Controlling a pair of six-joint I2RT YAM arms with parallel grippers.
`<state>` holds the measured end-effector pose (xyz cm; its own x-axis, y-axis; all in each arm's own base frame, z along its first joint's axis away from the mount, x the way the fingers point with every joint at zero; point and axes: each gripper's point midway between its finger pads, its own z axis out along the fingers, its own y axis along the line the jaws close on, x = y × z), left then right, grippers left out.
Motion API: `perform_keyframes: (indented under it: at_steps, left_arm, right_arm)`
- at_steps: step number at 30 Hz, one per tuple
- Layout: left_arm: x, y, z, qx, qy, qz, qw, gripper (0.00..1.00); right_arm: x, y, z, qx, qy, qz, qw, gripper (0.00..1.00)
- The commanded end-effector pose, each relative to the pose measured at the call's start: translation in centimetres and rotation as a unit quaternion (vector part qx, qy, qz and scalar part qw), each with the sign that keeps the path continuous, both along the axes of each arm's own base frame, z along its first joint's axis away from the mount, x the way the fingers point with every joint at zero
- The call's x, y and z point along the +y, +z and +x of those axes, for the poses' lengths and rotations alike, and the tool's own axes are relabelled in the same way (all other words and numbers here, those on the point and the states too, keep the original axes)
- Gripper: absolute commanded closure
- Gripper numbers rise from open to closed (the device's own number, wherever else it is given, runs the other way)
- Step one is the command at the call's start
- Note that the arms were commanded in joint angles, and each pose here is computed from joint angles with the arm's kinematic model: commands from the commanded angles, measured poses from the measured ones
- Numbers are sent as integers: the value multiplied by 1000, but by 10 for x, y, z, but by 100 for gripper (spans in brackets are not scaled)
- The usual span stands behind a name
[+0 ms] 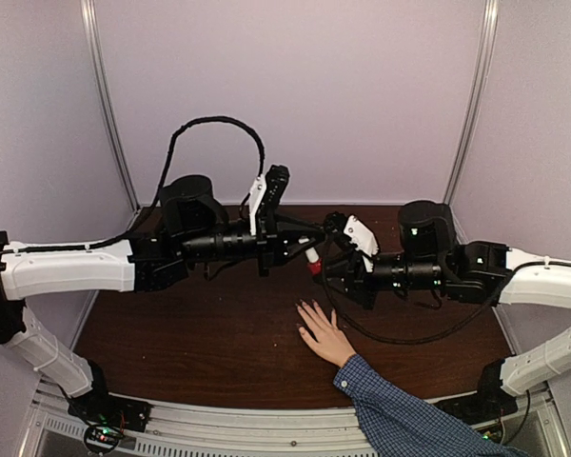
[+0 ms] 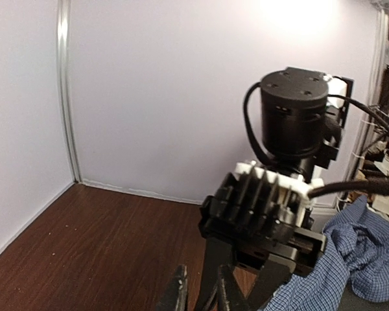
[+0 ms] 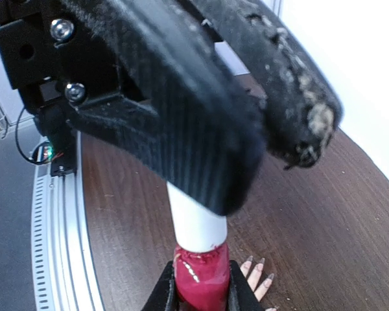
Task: Paint the nails
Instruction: Unscrew the cap of the nail polish bottle.
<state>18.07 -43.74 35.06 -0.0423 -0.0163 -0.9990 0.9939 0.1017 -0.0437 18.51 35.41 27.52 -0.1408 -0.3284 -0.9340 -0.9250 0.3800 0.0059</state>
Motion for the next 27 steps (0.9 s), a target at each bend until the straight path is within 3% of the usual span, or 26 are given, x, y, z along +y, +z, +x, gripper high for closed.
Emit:
perform_keyframes:
  at_steps: [1, 11, 19, 21, 24, 27]
  left_arm:
    - [-7, -15, 30, 41, 81, -12, 996, 100]
    - [-2, -35, 71, 115, 194, -19, 974, 100]
    - [2, -28, 79, 137, 218, -28, 966, 99]
    - [2, -23, 77, 137, 213, -27, 967, 89]
    - [7, -15, 74, 131, 208, -27, 969, 64]
    - [16, -2, 65, 104, 186, -24, 977, 51]
  right_arm:
    - [-10, 2, 35, -24, -96, -10, 995, 100]
    - [-23, -11, 62, -76, -186, -71, 977, 100]
    - [-22, -20, 60, -77, -173, -89, 978, 100]
    - [-21, -21, 57, -73, -165, -87, 980, 100]
    - [-18, -22, 52, -66, -150, -84, 983, 100]
    - [-13, -23, 44, -53, -125, -78, 988, 100]
